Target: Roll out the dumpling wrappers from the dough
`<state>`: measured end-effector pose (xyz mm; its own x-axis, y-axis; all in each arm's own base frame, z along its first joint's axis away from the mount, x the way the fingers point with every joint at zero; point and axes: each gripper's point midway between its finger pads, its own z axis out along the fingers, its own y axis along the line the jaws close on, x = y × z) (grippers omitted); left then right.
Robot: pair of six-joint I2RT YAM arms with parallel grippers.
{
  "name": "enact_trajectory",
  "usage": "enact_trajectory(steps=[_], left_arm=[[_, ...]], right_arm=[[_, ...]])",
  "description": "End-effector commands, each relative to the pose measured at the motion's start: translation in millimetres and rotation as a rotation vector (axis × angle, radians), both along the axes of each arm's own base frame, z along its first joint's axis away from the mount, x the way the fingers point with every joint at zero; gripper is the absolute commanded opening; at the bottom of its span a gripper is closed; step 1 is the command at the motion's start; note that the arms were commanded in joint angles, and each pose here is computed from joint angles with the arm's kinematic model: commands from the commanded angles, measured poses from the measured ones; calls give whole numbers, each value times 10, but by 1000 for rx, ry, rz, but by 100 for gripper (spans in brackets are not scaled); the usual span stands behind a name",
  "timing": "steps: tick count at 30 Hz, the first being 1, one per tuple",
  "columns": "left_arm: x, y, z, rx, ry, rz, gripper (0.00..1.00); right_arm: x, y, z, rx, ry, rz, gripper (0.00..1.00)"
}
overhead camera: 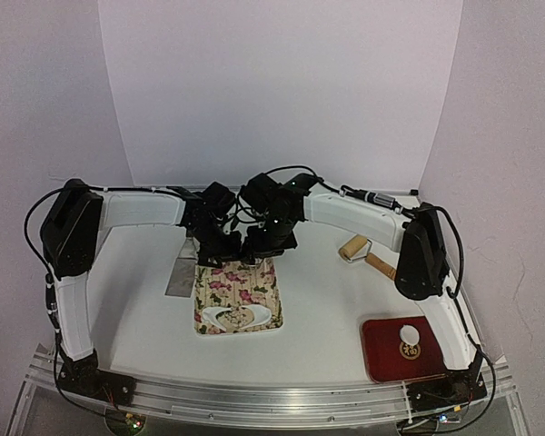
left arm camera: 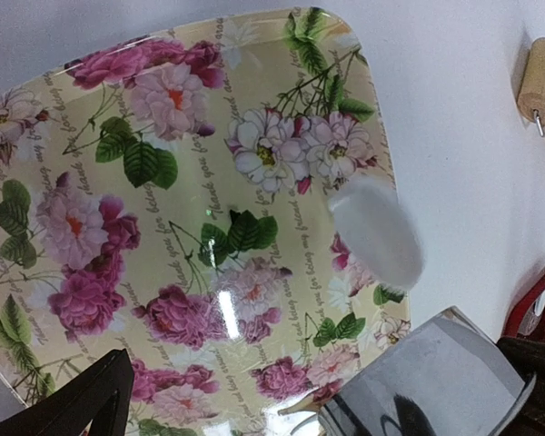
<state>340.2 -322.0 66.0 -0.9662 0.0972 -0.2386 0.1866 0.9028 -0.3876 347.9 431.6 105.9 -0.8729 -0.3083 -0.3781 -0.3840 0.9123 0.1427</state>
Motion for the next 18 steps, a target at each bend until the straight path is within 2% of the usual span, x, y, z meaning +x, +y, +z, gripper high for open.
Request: enact_trajectory(steps=[1,7,10,18], left_arm=[[110,228,-178,149,-32,35,99],[140,54,281,-14,-137,8,99],[119,25,589,-84,-204,-9,100],[-80,187,1114,-171,-308,2,100]], right_arm=[[-49,197,381,92,-37,31,0],[61,-162,280,-56,-60,-83,0],[120,-281,284,-70,-56,-129,0],[299,-599,294,-97,-51,-229,0]])
